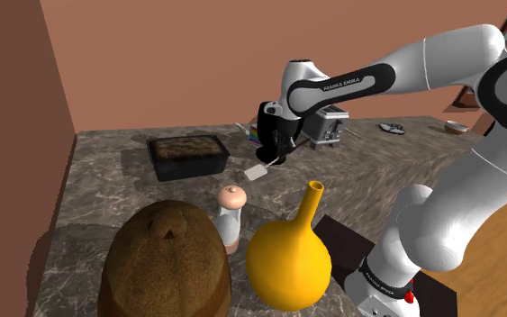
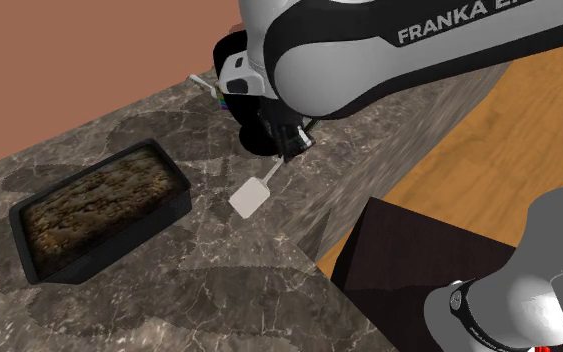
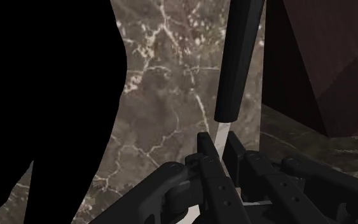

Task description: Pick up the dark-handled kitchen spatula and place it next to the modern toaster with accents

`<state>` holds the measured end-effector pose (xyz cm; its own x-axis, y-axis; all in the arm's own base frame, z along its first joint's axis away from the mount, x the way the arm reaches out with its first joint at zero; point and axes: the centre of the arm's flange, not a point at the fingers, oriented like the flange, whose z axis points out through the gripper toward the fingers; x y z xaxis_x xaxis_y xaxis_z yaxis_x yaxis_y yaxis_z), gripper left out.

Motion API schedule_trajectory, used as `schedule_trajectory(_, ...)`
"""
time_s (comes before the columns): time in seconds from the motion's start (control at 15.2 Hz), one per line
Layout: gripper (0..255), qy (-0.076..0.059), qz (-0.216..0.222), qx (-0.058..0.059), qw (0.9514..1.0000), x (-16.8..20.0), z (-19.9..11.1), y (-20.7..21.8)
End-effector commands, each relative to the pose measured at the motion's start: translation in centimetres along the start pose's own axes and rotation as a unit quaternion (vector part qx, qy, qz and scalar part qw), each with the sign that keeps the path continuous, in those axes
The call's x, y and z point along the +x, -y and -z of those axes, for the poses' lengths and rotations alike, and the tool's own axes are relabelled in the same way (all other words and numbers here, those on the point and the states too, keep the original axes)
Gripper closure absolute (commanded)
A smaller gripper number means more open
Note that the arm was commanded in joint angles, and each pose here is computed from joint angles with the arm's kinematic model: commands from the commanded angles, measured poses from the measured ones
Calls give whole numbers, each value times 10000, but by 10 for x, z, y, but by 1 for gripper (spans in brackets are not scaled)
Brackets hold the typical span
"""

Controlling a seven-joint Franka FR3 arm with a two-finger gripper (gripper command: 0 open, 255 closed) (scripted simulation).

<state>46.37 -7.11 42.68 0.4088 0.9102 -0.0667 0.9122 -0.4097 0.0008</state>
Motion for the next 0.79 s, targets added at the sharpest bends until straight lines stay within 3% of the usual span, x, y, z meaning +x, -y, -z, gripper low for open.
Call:
schedule_trajectory(0.0,255,-2,-4,-6,10000,0,12,-1)
schedule_trajectory(0.73,255,-2,-4,-6,10000,-4,70,-1)
